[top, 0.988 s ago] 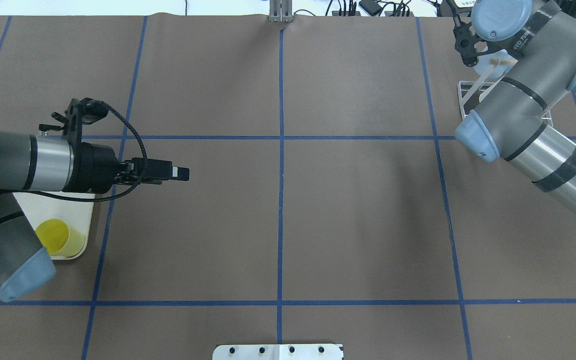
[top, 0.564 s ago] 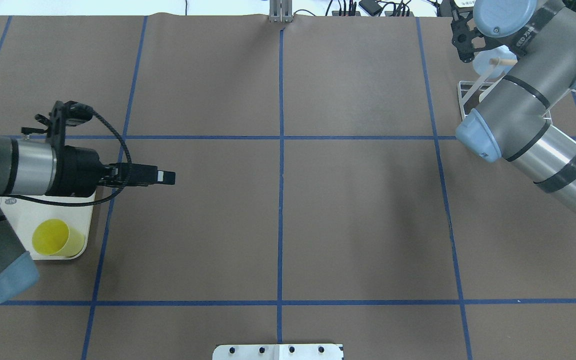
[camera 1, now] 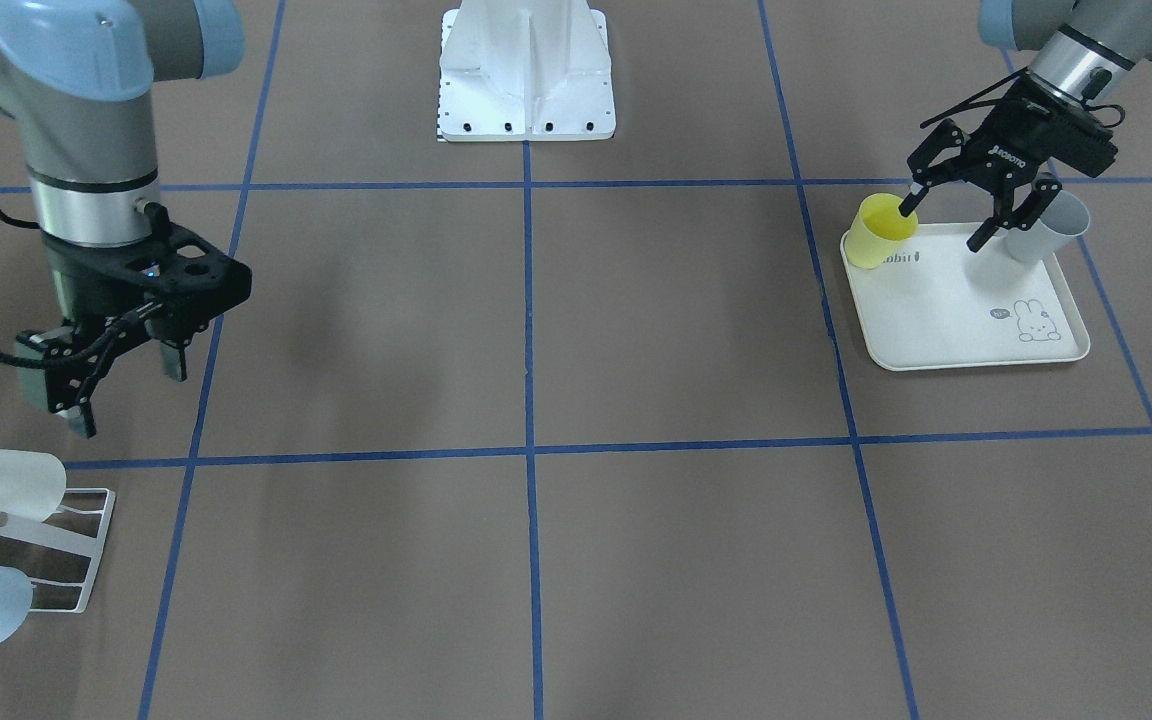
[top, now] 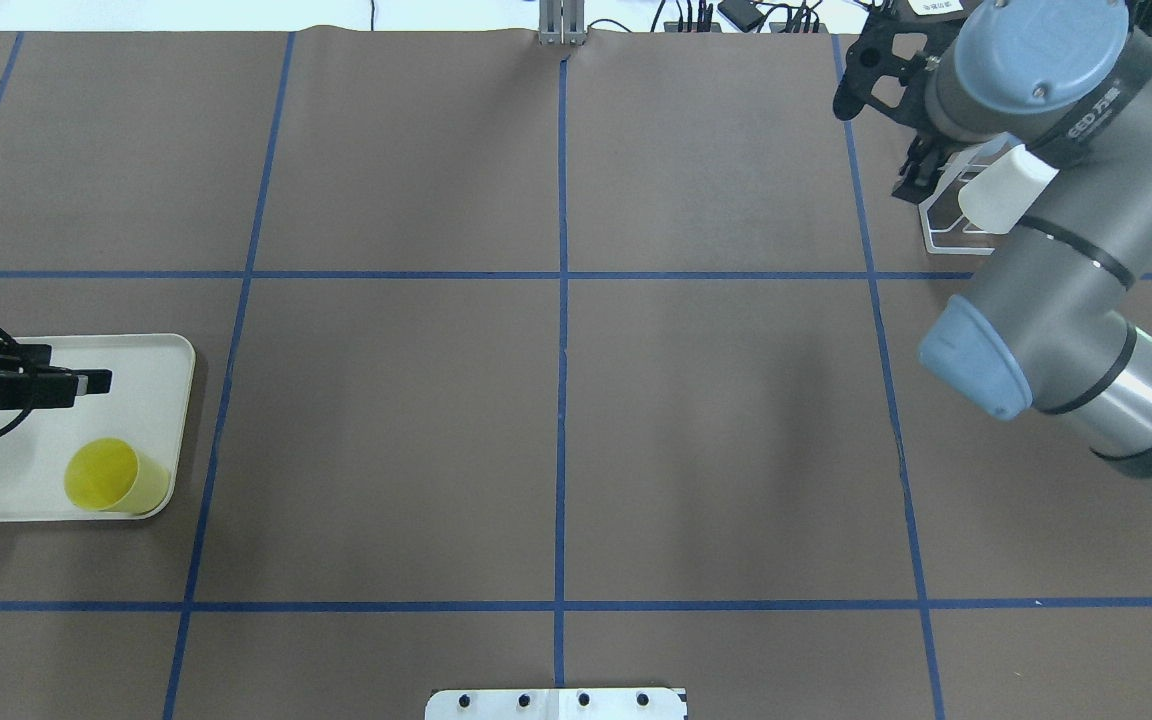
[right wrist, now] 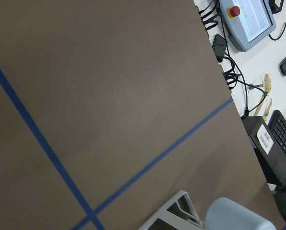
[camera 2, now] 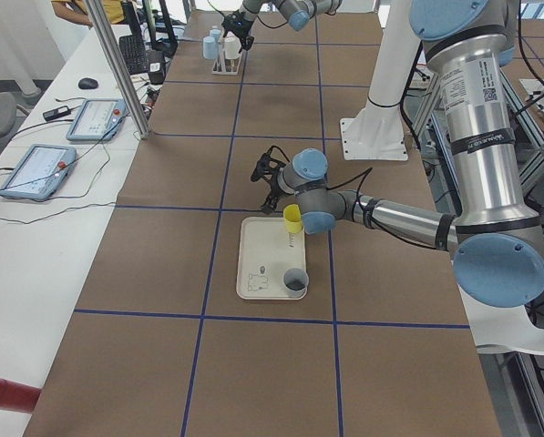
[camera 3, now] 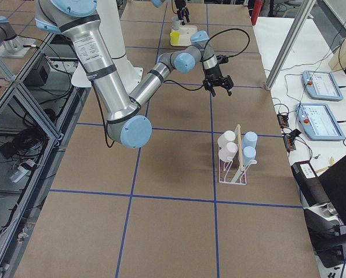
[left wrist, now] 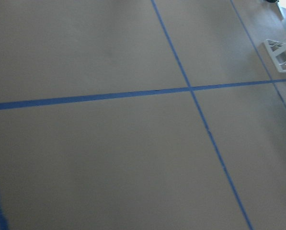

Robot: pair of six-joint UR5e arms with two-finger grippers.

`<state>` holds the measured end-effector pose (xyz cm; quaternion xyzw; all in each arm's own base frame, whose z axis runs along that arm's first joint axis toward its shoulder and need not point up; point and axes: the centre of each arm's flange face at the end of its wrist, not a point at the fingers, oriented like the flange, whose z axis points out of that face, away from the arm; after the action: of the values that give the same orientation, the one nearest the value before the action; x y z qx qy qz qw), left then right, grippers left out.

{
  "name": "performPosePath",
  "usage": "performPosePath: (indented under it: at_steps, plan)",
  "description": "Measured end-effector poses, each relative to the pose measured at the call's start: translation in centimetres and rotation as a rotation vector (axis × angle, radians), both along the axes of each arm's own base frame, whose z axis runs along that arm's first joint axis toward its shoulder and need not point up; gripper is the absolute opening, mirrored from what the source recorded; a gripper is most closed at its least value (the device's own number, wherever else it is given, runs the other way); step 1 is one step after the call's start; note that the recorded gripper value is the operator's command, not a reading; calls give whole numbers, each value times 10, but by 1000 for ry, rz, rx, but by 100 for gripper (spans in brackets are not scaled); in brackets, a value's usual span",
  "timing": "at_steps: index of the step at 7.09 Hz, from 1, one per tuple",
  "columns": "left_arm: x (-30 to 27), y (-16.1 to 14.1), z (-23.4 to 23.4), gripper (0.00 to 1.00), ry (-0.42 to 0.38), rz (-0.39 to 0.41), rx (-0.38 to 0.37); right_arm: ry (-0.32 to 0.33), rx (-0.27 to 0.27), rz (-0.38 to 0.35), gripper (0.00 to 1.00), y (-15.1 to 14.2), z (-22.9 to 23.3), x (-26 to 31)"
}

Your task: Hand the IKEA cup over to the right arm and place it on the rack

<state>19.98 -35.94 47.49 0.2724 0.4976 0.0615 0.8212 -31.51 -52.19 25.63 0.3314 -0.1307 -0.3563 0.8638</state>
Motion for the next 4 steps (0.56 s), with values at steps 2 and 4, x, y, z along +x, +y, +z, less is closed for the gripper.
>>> performPosePath:
  at_steps: [2,4]
  plan:
    - [17,16,24,100,-71,0,2,-179,-59,28,99,38,-36,-14]
    - [43,30,43,98,-117,26,-1,-335,-172,-87,99,62,-62,-26]
